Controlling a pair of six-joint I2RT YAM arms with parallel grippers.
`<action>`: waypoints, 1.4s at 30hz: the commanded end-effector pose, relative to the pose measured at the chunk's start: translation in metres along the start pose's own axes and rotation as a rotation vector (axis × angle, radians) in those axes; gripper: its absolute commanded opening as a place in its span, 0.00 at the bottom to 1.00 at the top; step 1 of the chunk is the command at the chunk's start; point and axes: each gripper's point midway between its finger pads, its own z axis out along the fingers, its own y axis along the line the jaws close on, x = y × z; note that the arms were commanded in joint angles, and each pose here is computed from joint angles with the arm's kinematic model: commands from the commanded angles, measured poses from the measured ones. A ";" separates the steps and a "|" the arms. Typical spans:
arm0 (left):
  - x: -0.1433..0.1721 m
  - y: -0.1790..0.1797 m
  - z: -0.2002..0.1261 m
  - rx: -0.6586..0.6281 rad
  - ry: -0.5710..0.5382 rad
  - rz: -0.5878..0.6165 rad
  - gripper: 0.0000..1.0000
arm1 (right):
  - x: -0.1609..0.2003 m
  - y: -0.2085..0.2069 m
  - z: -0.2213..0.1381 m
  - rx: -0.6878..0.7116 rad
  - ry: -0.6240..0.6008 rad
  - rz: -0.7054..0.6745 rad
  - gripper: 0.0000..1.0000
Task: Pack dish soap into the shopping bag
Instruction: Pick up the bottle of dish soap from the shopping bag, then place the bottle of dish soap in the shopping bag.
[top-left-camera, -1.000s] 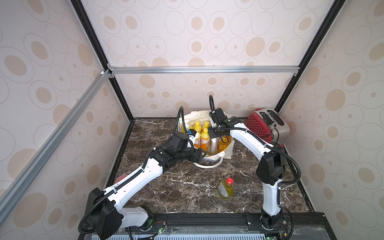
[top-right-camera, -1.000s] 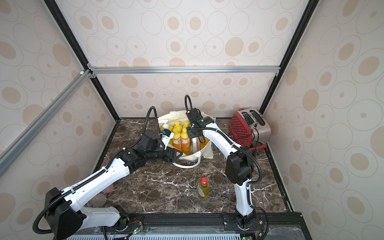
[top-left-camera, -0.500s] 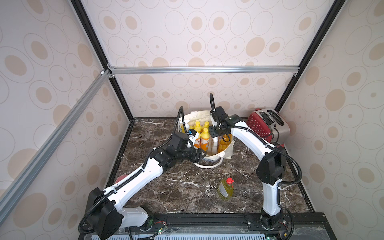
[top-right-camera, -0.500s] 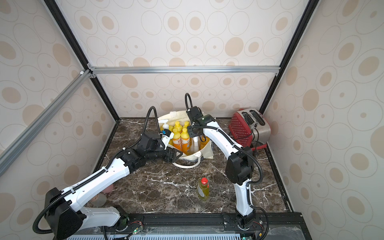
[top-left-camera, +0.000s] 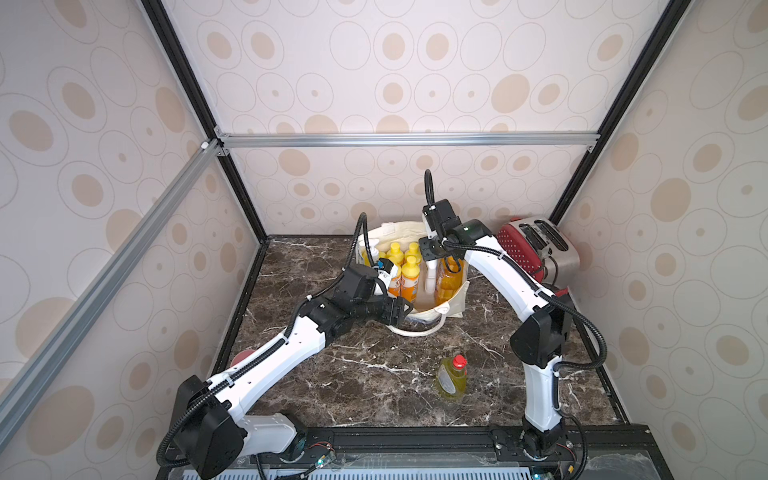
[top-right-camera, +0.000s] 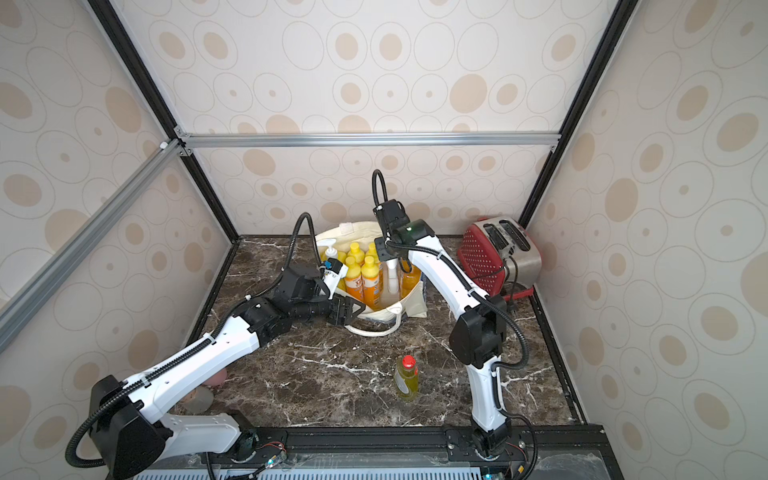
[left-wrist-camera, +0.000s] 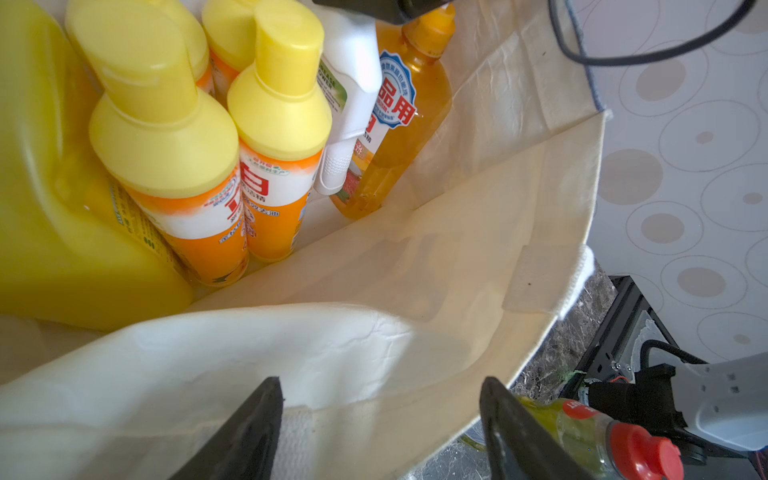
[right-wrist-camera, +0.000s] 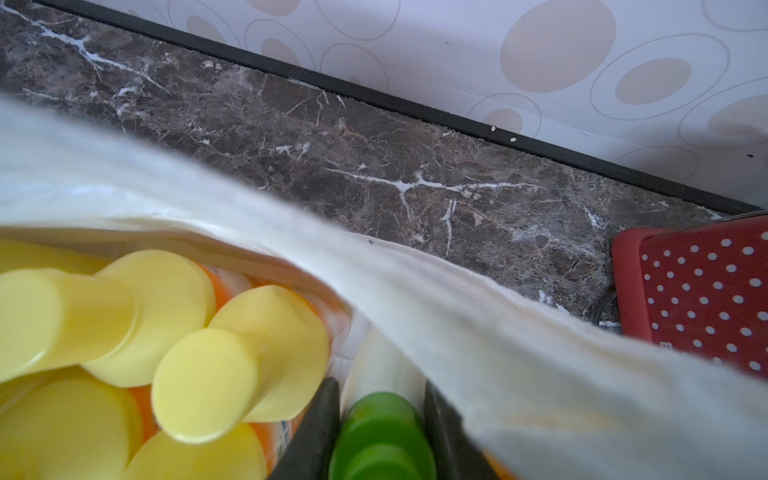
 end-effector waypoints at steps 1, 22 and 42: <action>0.016 -0.001 0.002 0.002 0.061 0.005 0.74 | -0.034 -0.020 -0.007 0.077 -0.121 0.058 0.05; 0.023 0.000 0.007 0.007 0.085 0.008 0.74 | -0.007 -0.023 0.031 0.116 -0.124 0.196 0.13; -0.009 -0.003 -0.033 -0.050 -0.031 0.033 0.73 | 0.011 -0.007 0.007 0.068 -0.136 0.154 0.04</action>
